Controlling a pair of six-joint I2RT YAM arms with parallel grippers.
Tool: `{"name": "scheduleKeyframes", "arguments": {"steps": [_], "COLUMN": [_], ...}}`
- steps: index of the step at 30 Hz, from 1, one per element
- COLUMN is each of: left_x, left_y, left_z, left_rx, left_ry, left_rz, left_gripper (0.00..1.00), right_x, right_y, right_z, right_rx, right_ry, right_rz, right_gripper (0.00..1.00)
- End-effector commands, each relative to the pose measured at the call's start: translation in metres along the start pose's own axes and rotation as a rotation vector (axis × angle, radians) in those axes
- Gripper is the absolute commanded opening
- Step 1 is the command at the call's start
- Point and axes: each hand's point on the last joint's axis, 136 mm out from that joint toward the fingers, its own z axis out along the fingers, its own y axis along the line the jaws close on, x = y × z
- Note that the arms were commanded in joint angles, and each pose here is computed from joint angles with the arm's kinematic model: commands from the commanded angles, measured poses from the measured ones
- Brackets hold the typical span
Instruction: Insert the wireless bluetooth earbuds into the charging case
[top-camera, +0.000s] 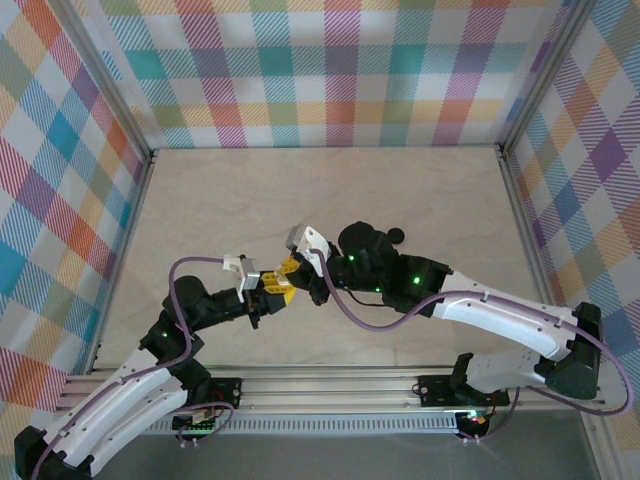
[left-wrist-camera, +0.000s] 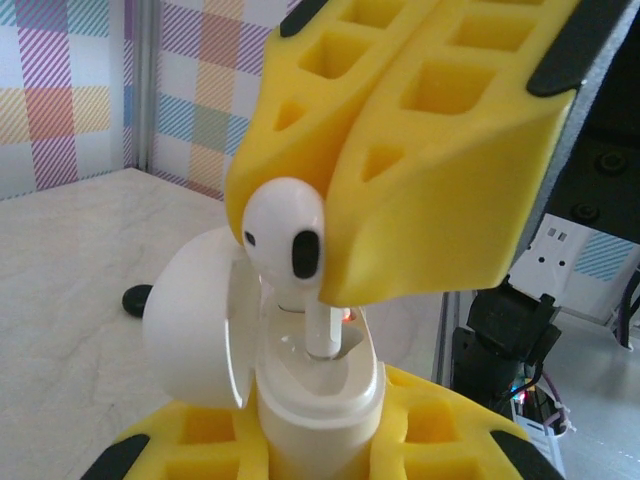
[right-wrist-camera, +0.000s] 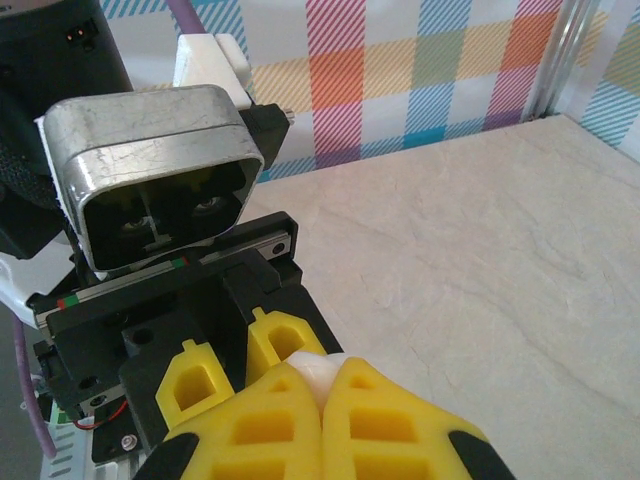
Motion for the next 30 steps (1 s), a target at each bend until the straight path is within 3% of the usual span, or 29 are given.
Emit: {"name": "scheduleKeyframes", "arguments": {"steps": [1, 15, 23, 30], "left_x": [-0.036, -0.033, -0.031, -0.032], "left_y": [-0.014, -0.031, -0.021, -0.016], "left_z": [-0.006, -0.008, -0.007, -0.005], "left_rx": [0.035, 0.125, 0.065, 0.041], "left_ry": [-0.141, -0.120, -0.102, -0.105], "left_rz": [0.115, 0.158, 0.202, 0.226], "left_gripper": [0.00, 0.00, 0.00, 0.00], "right_x": [0.021, 0.007, 0.015, 0.018], "right_y": [-0.003, 0.019, 0.016, 0.013], "right_z": [0.000, -0.013, -0.009, -0.006], "right_rx": [0.021, -0.101, -0.091, -0.075], "right_ry": [0.064, 0.016, 0.087, 0.094], "right_rz": [0.042, -0.191, -0.191, -0.174], "right_gripper": [0.00, 0.00, 0.00, 0.19]}}
